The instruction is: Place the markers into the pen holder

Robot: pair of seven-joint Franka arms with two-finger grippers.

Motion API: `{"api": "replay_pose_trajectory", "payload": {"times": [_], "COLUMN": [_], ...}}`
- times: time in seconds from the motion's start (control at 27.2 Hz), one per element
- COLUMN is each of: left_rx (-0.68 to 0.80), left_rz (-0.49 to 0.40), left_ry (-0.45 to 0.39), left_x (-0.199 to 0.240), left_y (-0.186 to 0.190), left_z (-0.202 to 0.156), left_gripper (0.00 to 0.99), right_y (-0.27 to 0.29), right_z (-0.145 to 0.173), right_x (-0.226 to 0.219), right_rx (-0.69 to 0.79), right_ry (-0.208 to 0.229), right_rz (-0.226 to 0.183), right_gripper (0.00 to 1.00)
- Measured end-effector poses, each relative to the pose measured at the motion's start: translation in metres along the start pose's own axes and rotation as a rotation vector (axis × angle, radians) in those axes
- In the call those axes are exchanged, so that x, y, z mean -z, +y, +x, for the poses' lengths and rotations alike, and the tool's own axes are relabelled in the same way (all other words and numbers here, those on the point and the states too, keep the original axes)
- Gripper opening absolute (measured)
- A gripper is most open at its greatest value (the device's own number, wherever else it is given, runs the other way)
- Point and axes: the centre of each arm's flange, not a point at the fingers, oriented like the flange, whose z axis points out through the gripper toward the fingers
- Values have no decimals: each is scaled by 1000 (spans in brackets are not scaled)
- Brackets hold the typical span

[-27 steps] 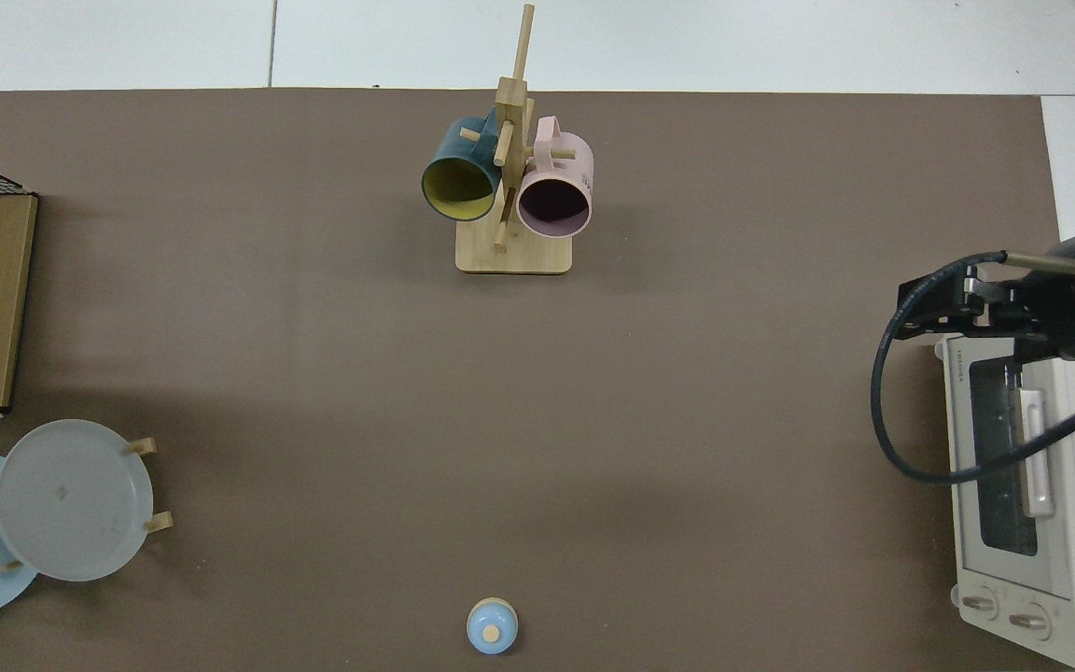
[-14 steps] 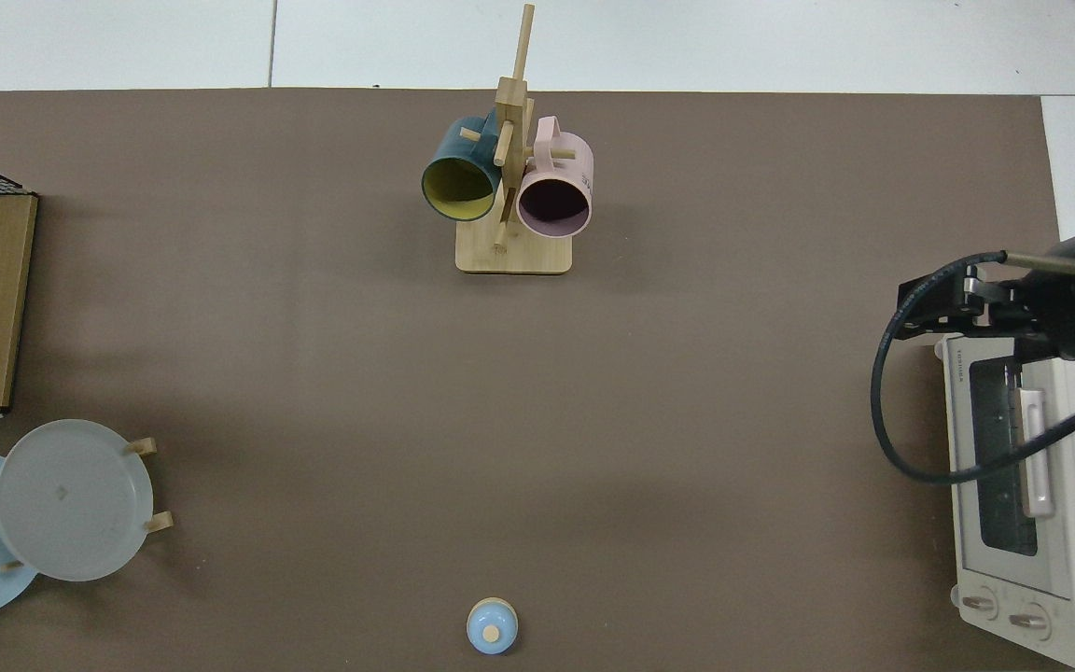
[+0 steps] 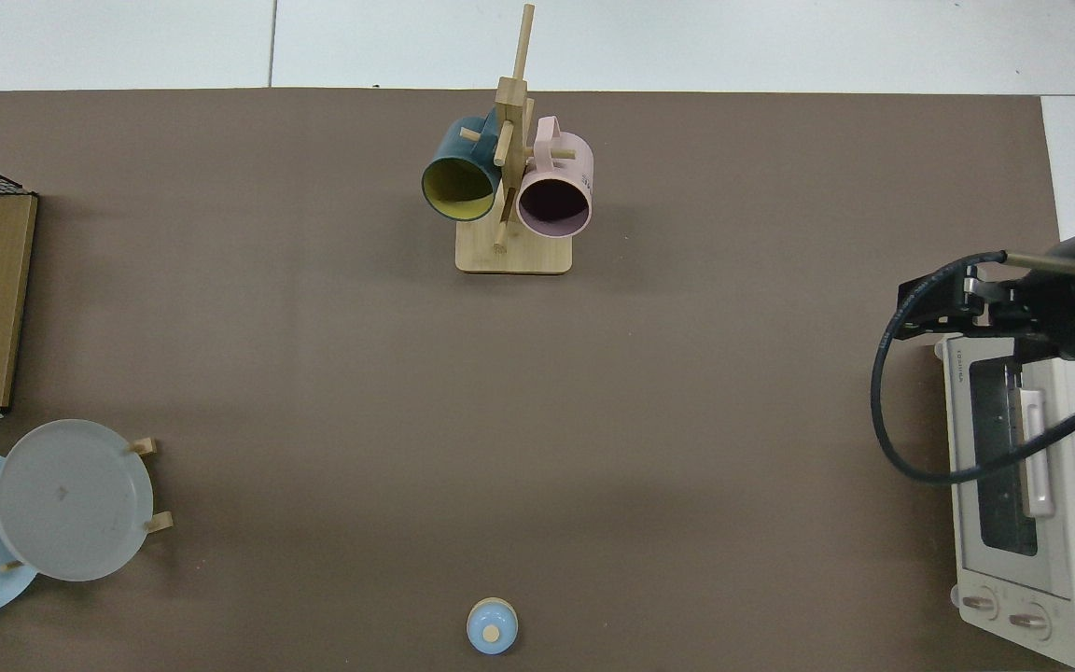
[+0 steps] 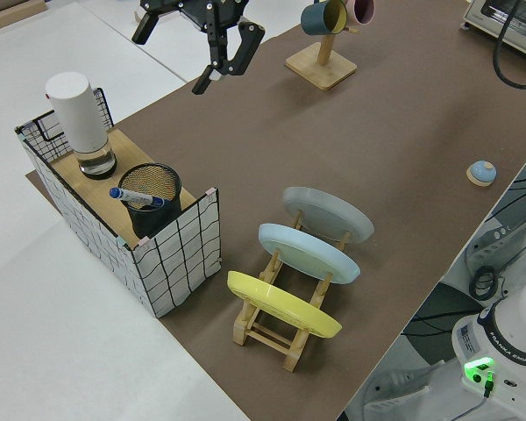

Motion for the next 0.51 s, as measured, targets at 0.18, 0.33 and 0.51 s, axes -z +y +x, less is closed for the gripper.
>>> {"api": "replay_pose_trajectory", "payload": {"times": [0.18,0.33,0.51], "left_rx": [111,291,532], "left_rz": [-65,-160,-321], "left_ry": [109,168,249], "left_x": [30,45,61], "left_y": [15,25,40], "left_z": [17,41,76], "left_gripper": [991,991,991], "right_y": [0,0,0], "right_z": [0,0,0], "right_x": [0,0,0], "right_rx": [0,0,0], "right_ry": [0,0,0], "right_rz": [0,0,0], "right_gripper": [1000,1000,1000]}}
